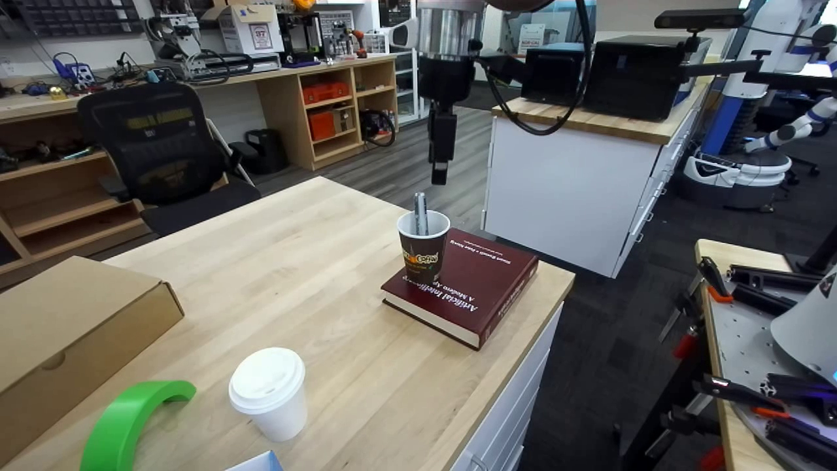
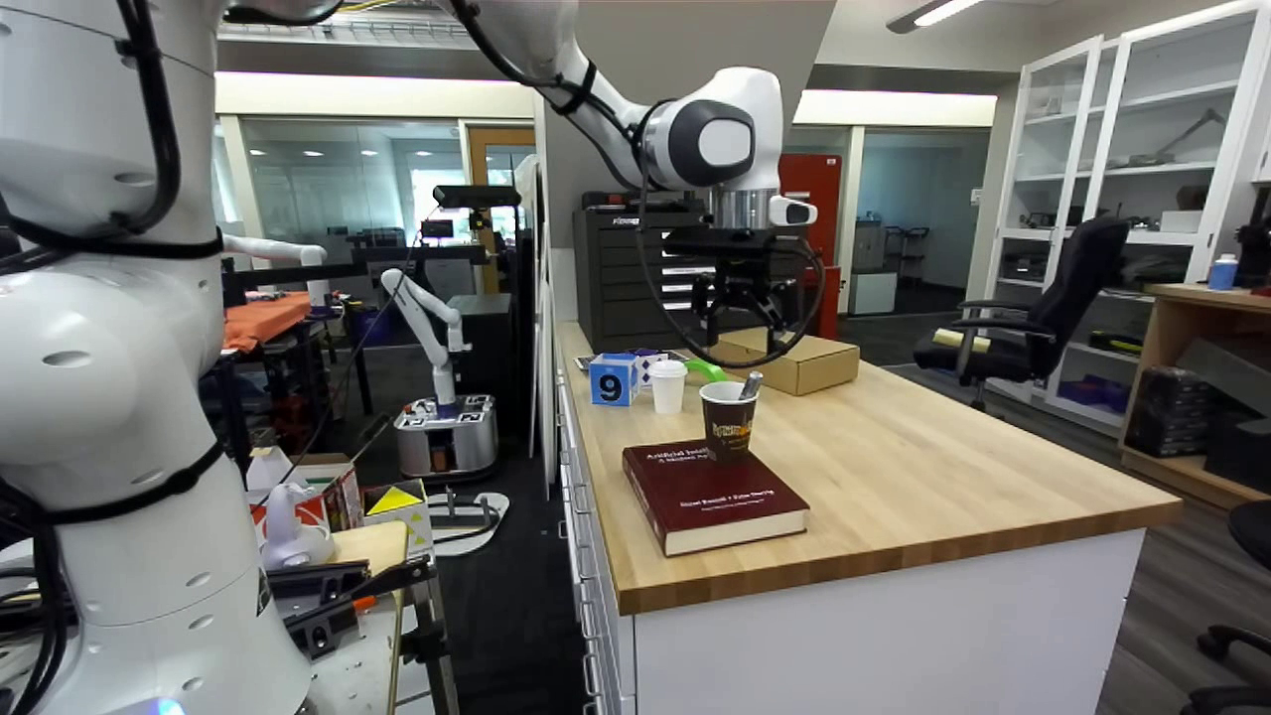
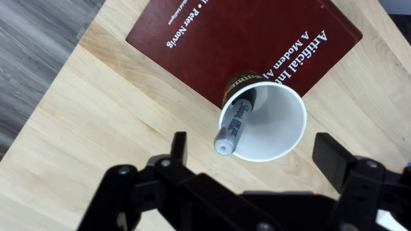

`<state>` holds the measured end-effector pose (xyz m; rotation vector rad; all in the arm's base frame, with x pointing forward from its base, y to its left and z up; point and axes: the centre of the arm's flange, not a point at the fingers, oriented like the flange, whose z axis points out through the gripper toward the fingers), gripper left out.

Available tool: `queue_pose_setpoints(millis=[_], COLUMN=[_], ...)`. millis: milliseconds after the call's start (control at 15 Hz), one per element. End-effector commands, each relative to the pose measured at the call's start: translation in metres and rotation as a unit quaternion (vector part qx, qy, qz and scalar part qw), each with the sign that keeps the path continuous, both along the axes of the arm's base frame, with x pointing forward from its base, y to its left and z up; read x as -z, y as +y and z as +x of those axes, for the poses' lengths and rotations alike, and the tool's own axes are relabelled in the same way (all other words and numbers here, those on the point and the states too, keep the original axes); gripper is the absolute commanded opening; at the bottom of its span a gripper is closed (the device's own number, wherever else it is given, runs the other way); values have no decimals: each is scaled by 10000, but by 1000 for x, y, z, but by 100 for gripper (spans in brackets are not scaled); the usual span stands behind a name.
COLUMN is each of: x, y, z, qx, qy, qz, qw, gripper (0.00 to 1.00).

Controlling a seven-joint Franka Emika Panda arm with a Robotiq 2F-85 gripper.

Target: Remove the pen from the cup and put the pen on the book

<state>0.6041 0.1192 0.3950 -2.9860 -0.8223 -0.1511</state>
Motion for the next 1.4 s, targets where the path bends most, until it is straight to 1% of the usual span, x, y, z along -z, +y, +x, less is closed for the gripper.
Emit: queue_pose_setpoints(millis=[0,400,1333], x=[13,20,46], y=[6,9,-1], z=[14,26,43], qx=[-285,-548,-582], qy=[-69,-23,161], qz=[87,50,103], qw=[9995,9985,9981], gripper=[100,100,99])
